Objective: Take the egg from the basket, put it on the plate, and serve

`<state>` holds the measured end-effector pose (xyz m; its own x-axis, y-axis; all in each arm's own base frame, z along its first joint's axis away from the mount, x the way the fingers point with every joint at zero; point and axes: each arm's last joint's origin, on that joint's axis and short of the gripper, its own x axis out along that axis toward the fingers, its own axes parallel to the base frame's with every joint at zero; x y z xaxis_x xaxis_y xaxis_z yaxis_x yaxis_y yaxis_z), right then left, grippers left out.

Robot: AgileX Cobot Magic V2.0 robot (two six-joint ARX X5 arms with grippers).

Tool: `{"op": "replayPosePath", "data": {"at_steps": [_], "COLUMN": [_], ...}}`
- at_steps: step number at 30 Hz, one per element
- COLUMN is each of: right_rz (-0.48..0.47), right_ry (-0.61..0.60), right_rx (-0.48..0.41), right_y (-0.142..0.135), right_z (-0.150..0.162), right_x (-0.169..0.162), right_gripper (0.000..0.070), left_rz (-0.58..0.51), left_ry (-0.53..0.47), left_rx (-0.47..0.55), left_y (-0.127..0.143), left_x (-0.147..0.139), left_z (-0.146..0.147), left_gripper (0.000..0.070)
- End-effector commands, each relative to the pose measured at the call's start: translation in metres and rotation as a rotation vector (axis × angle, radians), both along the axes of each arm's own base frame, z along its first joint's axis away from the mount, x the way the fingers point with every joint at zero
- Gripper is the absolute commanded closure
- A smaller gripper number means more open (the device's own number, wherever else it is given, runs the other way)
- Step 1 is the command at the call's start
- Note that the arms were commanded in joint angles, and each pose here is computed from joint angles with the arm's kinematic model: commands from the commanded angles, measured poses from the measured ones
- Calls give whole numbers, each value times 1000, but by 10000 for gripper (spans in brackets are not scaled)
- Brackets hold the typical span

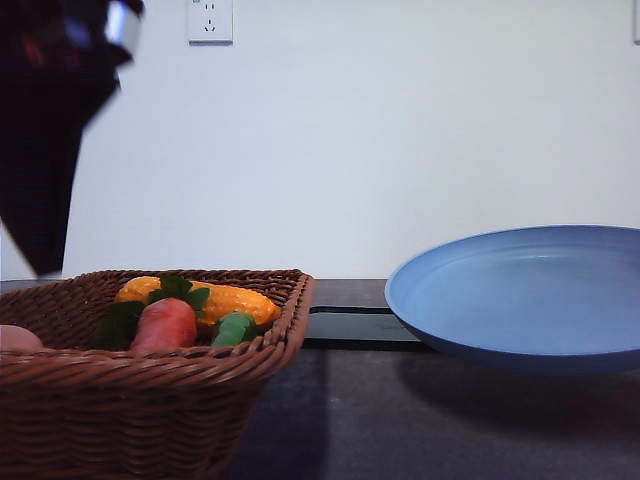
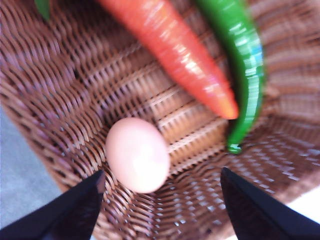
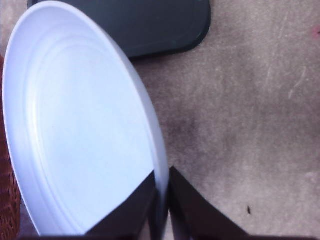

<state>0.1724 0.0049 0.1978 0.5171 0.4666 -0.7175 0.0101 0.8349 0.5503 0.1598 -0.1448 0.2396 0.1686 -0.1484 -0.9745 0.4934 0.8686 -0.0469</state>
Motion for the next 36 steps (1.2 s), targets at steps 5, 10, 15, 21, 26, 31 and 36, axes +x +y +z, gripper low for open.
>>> {"op": "replayPosePath", "data": {"at_steps": [5, 10, 15, 21, 26, 31, 36], "right_rz": [4, 4, 5, 5, 5, 4, 5], "right_ry": [-8, -9, -14, -16, -16, -17, -16], "right_rx": [4, 4, 3, 3, 3, 3, 3], "right_y": [0, 0, 0, 0, 0, 0, 0], "right_z": [0, 0, 0, 1, 1, 1, 1], "right_x": [1, 1, 1, 2, 2, 2, 2], "right_gripper": [700, 700, 700, 700, 700, 700, 700], "left_rz": [14, 14, 14, 14, 12, -9, -12], "left_ry": [42, 65, 92, 108, 108, 108, 107], "left_rx": [45, 67, 92, 107, 107, 110, 111], "left_y": [-13, -18, -20, -22, -22, -22, -22], "left_x": [11, 16, 19, 21, 21, 20, 20], "left_z": [-16, -26, -34, -39, -39, -39, -39], "left_gripper": [229, 230, 232, 311, 407, 460, 502]}}
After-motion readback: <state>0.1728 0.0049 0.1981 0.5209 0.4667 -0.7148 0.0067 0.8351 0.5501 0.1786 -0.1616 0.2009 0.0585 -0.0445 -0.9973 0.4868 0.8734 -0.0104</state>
